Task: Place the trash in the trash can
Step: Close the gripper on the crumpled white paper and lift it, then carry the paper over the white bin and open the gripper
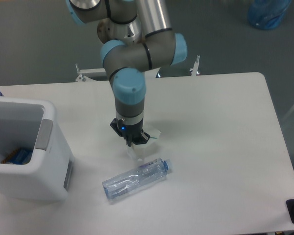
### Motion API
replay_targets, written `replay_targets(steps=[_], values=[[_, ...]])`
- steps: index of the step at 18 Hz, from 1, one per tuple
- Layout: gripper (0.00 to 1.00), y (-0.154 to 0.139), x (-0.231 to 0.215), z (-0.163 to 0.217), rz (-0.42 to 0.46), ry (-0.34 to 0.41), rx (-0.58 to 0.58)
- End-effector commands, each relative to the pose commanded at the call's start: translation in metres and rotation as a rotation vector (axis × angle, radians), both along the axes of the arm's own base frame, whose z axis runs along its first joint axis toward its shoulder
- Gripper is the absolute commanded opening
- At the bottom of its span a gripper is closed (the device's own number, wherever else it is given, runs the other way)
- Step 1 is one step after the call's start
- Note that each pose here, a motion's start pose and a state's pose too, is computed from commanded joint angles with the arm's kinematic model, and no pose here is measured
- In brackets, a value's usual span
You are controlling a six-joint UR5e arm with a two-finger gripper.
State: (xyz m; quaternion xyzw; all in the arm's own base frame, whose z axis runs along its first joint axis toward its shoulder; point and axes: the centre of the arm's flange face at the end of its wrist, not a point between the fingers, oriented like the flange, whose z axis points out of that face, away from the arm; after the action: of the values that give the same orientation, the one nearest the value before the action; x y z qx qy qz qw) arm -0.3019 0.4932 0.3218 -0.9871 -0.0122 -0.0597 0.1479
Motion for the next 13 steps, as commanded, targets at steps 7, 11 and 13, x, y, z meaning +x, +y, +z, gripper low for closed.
replay_targets(steps=[7,11,13], values=[[0.00,0.029,-0.034,0.120,0.223,-0.159,0.331],[0.00,0.045,-0.030,0.183,0.306,-0.249,0.444],[0.00,0.045,-0.022,0.207,0.333,-0.272,0.478]])
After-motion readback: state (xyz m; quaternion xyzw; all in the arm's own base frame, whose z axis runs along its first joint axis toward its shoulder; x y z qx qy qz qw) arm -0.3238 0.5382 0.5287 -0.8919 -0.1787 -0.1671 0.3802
